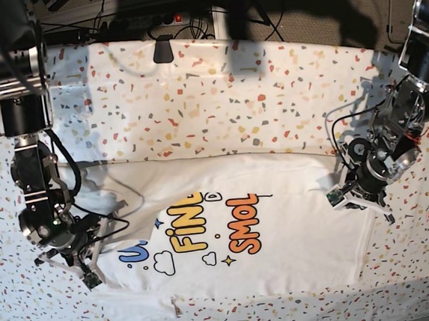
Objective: Fold the T-shirt properly
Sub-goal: 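Lift both shoulder corners and fold them over toward the hem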
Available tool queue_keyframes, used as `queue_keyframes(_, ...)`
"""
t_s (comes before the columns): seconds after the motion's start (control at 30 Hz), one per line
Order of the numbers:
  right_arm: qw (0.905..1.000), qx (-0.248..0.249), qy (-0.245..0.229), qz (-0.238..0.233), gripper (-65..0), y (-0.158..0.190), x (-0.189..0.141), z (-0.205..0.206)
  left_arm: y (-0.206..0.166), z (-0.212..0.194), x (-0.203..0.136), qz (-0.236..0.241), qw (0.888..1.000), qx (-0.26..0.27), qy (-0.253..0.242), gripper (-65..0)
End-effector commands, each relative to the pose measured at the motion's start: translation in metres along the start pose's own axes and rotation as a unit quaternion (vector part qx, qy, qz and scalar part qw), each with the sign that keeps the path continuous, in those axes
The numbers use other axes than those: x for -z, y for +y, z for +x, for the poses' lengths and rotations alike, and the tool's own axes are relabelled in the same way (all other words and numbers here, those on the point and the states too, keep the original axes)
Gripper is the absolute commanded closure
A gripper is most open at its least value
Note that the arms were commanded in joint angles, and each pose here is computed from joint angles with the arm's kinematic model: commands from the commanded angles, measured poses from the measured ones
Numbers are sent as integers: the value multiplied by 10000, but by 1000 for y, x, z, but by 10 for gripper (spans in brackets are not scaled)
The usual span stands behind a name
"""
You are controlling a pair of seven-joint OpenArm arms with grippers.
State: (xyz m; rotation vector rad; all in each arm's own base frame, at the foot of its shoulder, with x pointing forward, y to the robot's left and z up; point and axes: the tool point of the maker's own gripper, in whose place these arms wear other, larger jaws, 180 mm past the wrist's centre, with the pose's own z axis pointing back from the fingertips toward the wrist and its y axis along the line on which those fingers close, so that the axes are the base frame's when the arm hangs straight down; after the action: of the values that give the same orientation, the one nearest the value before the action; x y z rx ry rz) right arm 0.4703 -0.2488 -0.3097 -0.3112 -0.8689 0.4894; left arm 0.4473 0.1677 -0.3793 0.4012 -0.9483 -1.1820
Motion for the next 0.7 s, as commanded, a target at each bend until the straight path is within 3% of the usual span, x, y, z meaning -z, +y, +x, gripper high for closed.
queue_keyframes(0.0,9996,39,-211,-203,0,-20,-4,18,29,8,-2,320,9994,50,-134,0)
queue_keyframes(0.23,9995,231,197,-130,0,-24,12,-6,41,13,-2,425,9989,71,-179,0)
queue_keyframes(0.43,9995,287,142,-62,0,-19,18,-11,46,13,-1,460,9988,74,-174,0)
queue_keyframes(0.67,9994,328,67,33,0,-8,21,-4,43,-21,11,302,9994,-124,125,0)
